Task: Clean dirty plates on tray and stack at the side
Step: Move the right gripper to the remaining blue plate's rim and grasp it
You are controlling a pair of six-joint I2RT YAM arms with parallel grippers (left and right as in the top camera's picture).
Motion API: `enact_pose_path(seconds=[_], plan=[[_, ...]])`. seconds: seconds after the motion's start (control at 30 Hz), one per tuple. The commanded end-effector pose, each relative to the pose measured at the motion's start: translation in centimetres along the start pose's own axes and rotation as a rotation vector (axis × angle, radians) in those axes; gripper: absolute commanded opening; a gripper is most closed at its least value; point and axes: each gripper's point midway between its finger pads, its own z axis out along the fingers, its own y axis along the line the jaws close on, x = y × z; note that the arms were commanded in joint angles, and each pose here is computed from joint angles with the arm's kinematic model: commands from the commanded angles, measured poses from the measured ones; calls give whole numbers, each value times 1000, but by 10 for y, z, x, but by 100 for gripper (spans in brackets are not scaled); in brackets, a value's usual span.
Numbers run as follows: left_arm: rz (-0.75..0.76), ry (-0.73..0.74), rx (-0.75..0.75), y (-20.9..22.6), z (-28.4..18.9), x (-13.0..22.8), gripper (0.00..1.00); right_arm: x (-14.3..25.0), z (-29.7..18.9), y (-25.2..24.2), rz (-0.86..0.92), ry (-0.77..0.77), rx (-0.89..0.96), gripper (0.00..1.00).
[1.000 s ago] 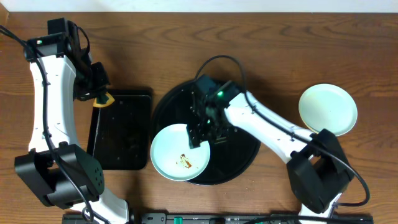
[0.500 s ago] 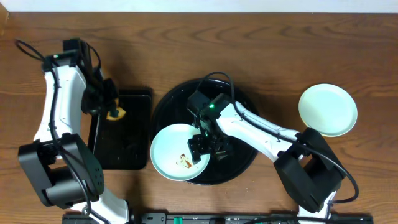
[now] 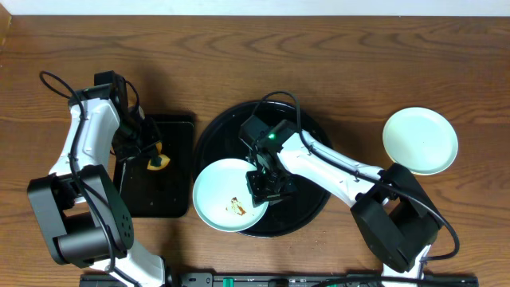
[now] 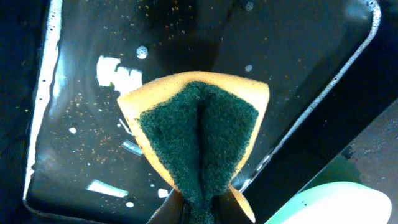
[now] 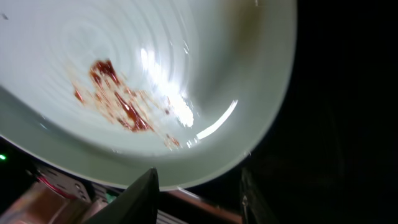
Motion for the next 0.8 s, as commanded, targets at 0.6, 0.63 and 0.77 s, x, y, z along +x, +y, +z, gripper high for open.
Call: enact_pose_path(seconds=[0.6,0.63,0.77], plan=[[-1,9,16,-3,2,2,8,-1,27,-24,83,6,-27,75],[0,8,16,-3,2,1,8,-3,26,-26,86,3,-30,72],[0,6,17,-3,2,1,8,-13,25,-28,92,-33,-29,38]])
